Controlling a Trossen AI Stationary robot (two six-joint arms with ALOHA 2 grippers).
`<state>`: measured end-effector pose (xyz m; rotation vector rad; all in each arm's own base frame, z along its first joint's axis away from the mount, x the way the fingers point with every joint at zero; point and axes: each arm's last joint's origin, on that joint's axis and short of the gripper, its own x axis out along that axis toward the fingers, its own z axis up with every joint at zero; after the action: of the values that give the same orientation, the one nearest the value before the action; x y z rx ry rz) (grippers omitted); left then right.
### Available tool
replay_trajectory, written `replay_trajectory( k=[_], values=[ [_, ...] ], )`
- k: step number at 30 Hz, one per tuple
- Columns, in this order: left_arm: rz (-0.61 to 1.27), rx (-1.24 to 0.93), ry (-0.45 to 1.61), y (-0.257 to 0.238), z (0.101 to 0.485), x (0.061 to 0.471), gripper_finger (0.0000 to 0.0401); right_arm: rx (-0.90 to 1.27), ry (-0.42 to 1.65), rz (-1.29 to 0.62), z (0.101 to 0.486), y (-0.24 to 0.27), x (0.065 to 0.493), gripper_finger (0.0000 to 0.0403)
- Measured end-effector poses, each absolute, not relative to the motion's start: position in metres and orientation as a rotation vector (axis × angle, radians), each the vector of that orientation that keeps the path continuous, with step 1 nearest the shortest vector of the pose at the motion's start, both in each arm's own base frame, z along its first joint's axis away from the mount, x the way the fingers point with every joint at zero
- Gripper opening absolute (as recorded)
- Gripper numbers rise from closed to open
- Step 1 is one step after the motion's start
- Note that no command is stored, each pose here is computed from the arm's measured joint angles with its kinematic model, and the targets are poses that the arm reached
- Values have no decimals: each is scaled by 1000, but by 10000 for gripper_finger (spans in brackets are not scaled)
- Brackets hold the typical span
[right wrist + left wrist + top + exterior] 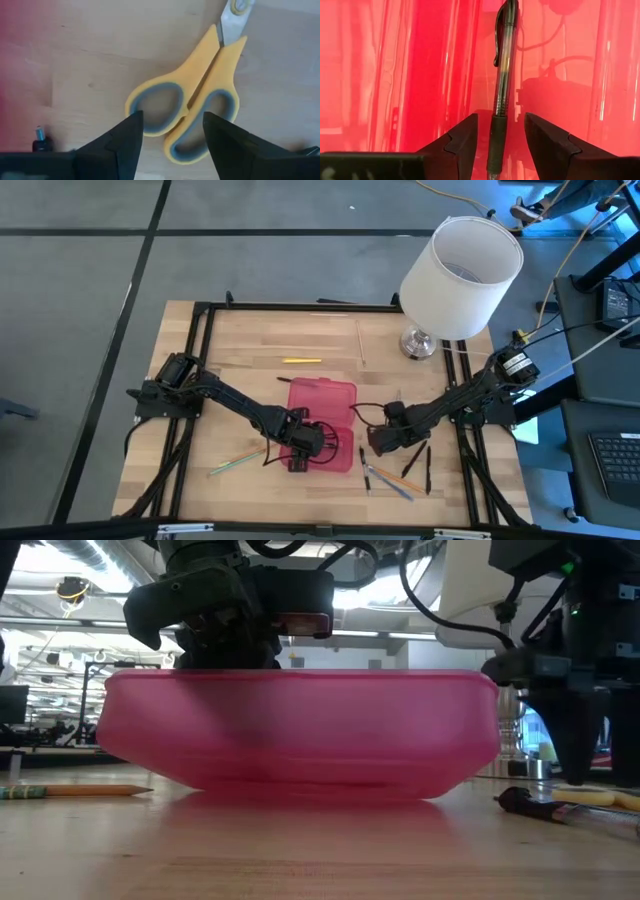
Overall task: Pick & place school supplies into a supply box
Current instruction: Put the yellow scissors into the red supply box
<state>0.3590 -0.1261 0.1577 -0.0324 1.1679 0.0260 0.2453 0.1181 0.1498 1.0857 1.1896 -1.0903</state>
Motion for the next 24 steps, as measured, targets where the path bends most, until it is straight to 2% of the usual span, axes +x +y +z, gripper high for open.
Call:
replay_trajectory(
  k=[14, 20, 24],
  values=[
    [27, -34, 1168, -126, 158, 359, 156, 1091, 1209, -1139, 134, 116, 240, 208],
    [28, -36, 1168, -126, 158, 359, 155, 1024, 1245, -1136, 126, 117, 241, 208],
    [31, -42, 1167, -126, 158, 359, 153, 1008, 1254, -1124, 125, 117, 241, 194]
  ],
)
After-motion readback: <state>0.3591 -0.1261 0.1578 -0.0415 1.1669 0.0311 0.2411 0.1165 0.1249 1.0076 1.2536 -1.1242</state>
